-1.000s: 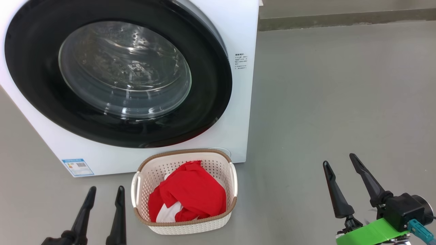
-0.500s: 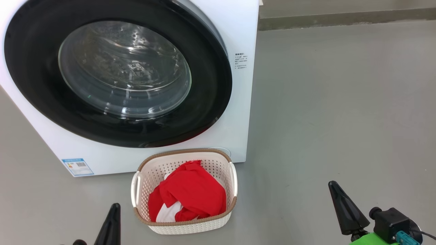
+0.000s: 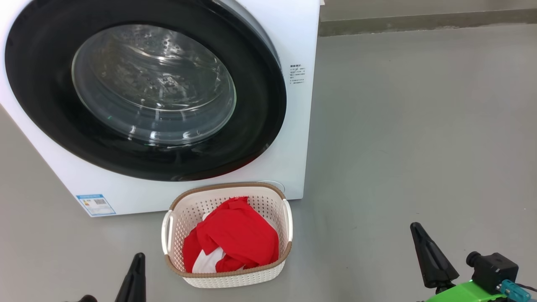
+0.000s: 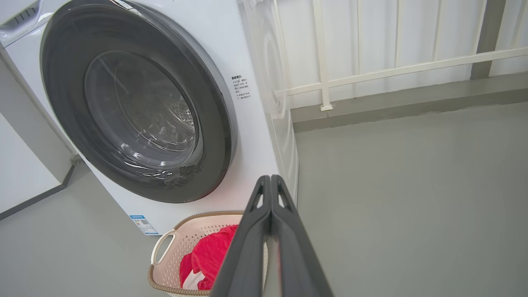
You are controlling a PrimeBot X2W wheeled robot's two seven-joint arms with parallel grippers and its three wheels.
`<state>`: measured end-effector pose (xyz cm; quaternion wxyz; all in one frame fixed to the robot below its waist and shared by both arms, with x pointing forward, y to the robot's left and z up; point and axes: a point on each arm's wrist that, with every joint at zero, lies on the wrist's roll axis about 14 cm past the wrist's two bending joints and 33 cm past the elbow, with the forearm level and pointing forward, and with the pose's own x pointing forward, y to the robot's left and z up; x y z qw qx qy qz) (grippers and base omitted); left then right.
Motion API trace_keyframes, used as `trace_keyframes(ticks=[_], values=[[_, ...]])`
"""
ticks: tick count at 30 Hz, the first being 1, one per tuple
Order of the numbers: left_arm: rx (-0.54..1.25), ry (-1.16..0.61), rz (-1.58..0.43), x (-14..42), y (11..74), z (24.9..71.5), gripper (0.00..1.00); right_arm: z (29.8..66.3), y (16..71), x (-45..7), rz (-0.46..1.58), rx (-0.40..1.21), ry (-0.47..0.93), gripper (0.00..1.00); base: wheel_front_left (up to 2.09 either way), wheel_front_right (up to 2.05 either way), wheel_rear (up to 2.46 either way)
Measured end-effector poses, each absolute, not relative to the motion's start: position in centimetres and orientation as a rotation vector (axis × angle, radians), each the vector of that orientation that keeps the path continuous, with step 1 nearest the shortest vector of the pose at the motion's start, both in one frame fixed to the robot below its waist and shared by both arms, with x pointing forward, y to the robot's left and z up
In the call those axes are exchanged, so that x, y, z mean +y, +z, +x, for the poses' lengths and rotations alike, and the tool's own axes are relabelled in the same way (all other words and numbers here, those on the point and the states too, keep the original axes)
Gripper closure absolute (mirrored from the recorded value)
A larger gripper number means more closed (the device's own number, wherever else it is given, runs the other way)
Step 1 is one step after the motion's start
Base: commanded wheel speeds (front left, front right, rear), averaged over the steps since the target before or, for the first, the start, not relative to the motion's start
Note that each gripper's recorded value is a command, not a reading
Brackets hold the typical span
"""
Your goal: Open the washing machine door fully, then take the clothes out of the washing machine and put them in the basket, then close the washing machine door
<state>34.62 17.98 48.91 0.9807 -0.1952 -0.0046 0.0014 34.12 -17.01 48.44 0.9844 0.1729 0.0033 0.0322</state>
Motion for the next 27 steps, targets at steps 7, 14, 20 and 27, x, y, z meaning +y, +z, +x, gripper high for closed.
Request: trace_keyframes(ticks=[7,14,20,27], values=[[0.007,0.019,-0.467,18.2,48.5,34.7,1.0,34.3,48.3,-17.4,0.428,0.015,0.044,1.0,0.0,0.0,0.0],[0.022,0.034,-0.545,18.4,48.2,34.7,1.0,34.3,48.0,-17.8,0.504,0.028,0.02,1.0,0.0,0.0,0.0],[0.033,0.043,-0.608,18.5,48.1,34.9,1.0,34.4,47.7,-18.2,0.569,0.04,0.001,1.0,0.0,0.0,0.0],[0.043,0.053,-0.692,18.6,47.9,35.2,1.0,34.9,47.9,-18.4,0.653,0.04,-0.011,1.0,0.0,0.0,0.0]])
